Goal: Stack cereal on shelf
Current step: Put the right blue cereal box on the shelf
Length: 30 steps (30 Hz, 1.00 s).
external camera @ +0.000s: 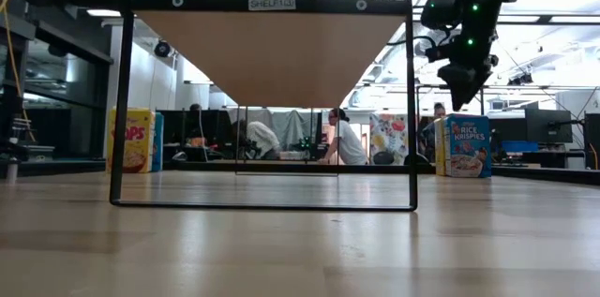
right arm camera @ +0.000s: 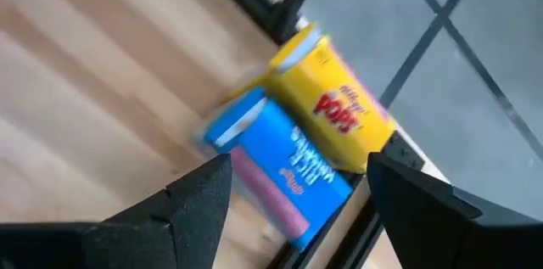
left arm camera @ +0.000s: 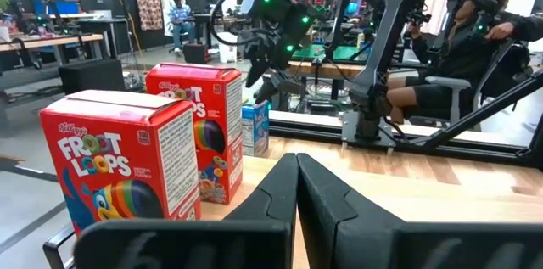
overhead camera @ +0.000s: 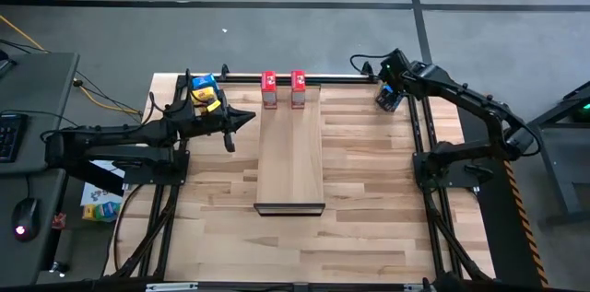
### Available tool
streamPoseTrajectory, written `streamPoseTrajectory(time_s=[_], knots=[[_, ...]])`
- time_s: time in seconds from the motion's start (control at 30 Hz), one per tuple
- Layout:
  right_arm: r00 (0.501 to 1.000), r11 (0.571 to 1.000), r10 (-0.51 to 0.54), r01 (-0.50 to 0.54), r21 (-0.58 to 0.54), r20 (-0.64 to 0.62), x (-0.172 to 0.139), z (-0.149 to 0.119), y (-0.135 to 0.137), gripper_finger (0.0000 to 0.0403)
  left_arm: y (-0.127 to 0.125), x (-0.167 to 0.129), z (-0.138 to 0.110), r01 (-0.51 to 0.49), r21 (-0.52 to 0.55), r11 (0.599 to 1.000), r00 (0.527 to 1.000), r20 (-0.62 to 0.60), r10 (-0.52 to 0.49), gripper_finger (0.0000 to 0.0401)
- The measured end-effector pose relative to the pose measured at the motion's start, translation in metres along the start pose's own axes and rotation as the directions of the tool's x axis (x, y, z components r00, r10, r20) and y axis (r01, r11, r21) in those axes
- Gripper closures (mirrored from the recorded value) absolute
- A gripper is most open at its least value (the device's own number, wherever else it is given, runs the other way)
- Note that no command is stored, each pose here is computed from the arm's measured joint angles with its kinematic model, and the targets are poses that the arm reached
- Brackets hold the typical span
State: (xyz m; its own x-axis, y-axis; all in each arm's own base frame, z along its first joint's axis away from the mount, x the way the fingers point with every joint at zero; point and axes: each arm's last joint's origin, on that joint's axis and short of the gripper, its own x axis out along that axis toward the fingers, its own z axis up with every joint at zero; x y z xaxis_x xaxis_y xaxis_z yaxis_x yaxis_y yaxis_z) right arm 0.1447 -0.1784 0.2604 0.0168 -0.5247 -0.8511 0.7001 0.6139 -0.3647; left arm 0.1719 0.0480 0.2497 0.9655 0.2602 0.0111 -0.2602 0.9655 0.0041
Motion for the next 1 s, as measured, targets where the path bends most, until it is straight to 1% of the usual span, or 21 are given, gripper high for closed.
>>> streamPoseTrajectory(time_s=[0.13, 0.23, 0.37, 0.5, 0.67, 0.83, 1.0], knots=[[0.997, 0.996, 0.071, -0.072, -0.052, -0.021, 0.000, -0.003, 0.002, 0.0135, 0.000, 0.000, 0.000, 0.000, 0.000, 1.000, 1.000, 0.000, 0.000, 0.0401], [0.996, 0.992, 0.083, -0.086, -0.095, -0.032, 0.000, -0.004, 0.002, 0.0135, 0.000, 0.000, 0.000, 0.000, 0.000, 1.000, 1.000, 0.000, 0.000, 0.0401], [0.997, 0.990, 0.059, -0.064, -0.128, -0.040, 0.002, -0.004, 0.002, 0.0135, 0.000, 0.000, 0.000, 0.000, 0.000, 1.000, 1.000, 0.000, 0.000, 0.0401], [0.994, 0.985, 0.060, -0.073, -0.154, -0.086, 0.012, -0.002, 0.005, 0.0135, 0.000, 0.000, 0.000, 0.000, 0.000, 1.000, 1.000, 0.000, 0.000, 0.0401], [0.983, 0.978, -0.066, 0.029, -0.207, -0.171, 0.031, 0.002, 0.008, 0.0135, 0.000, 0.000, 0.000, 0.000, 0.000, 1.000, 1.000, 0.000, 0.000, 0.0401], [0.977, 0.975, -0.073, 0.028, -0.219, -0.198, 0.040, 0.003, 0.010, 0.0135, 0.000, 0.000, 0.000, 0.000, 0.000, 1.000, 1.000, 0.000, 0.000, 0.0401], [0.983, 0.977, -0.014, -0.025, -0.210, -0.182, 0.038, 0.005, 0.013, 0.0135, 0.000, 0.000, 0.000, 0.000, 0.000, 1.000, 1.000, 0.000, 0.000, 0.0401]])
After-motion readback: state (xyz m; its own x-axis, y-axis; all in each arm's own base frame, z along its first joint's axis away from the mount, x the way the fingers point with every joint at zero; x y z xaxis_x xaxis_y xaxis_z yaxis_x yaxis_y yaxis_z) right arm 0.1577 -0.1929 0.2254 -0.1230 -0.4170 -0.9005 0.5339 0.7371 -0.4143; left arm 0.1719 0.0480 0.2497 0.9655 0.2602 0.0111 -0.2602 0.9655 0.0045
